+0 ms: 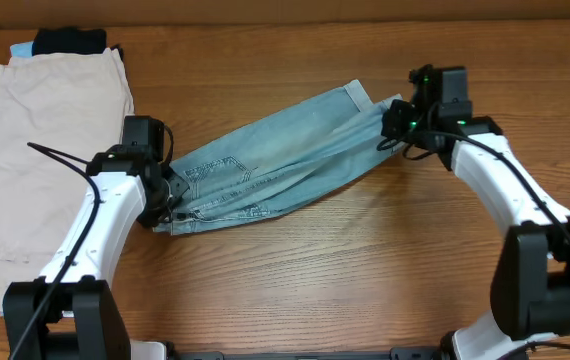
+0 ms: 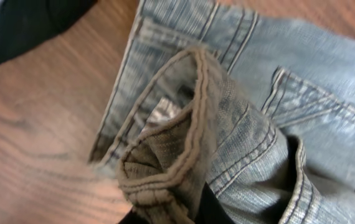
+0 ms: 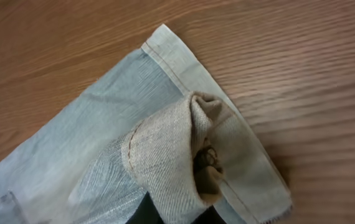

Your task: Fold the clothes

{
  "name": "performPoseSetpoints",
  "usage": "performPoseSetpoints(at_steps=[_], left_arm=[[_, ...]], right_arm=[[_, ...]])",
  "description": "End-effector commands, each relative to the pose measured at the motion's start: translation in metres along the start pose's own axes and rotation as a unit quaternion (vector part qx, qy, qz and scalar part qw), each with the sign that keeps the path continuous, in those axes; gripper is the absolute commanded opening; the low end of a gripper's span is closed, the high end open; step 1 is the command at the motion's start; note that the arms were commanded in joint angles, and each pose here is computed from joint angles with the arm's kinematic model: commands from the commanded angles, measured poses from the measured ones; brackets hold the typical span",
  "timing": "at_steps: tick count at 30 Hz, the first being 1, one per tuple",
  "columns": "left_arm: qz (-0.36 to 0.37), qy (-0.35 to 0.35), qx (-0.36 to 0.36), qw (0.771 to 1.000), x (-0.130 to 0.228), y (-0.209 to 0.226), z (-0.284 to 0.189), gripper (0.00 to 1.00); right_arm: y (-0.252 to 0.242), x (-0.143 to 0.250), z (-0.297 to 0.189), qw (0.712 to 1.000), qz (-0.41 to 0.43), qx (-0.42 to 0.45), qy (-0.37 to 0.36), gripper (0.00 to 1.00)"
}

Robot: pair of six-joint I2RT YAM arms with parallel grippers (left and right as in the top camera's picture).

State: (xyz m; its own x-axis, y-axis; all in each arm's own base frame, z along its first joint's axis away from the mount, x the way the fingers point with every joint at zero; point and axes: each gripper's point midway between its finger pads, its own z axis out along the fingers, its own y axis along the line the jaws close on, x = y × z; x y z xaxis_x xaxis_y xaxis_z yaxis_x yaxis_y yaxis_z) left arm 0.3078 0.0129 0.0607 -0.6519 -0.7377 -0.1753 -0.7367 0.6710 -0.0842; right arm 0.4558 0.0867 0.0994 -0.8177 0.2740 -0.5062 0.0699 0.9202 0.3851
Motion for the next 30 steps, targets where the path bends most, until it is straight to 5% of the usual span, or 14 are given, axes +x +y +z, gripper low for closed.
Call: performPoseSetpoints(at_steps=[1,4,9,14,21,24,27,28,30], left_arm=[[-0.009,-0.037,-0.028,0.999,-0.016,0.01,0.007,0.28],[0.012,-0.074,0.024,0.997,-0.039,-0.014,0.004,0.47],[0.005,-0.1,0.132,0.986,-0.091,-0.044,-0.034,0.56],[0.005,-0.131,0.179,0.975,-0.14,-0.04,-0.082,0.9],[0.062,-0.117,0.151,0.98,-0.137,-0.026,-0.1,0.96],[0.085,-0.09,0.135,0.983,-0.121,-0.022,-0.096,0.9],[0.097,-0.069,0.123,0.985,-0.11,-0.017,-0.092,0.86],[0.098,-0.064,0.118,0.986,-0.107,-0.015,-0.091,0.86],[0.097,-0.058,0.115,0.987,-0.105,-0.013,-0.091,0.86]], right_arm=[[0.004,-0.015,0.015,1.0,-0.006,0.005,-0.026,0.33],[0.011,-0.023,0.028,0.999,-0.016,-0.008,-0.048,1.0],[0.014,-0.031,0.024,0.998,-0.017,-0.011,-0.056,1.0],[0.017,-0.029,0.018,0.999,-0.012,-0.007,-0.03,1.0],[0.033,-0.005,0.011,0.998,-0.007,-0.048,0.041,1.0],[0.041,0.019,0.011,0.995,-0.006,-0.055,0.084,0.78],[0.051,0.042,0.013,0.992,-0.017,-0.049,0.116,0.24],[0.054,0.048,0.014,0.991,-0.023,-0.045,0.121,0.13],[0.061,0.061,0.018,0.99,-0.039,-0.034,0.131,0.04]])
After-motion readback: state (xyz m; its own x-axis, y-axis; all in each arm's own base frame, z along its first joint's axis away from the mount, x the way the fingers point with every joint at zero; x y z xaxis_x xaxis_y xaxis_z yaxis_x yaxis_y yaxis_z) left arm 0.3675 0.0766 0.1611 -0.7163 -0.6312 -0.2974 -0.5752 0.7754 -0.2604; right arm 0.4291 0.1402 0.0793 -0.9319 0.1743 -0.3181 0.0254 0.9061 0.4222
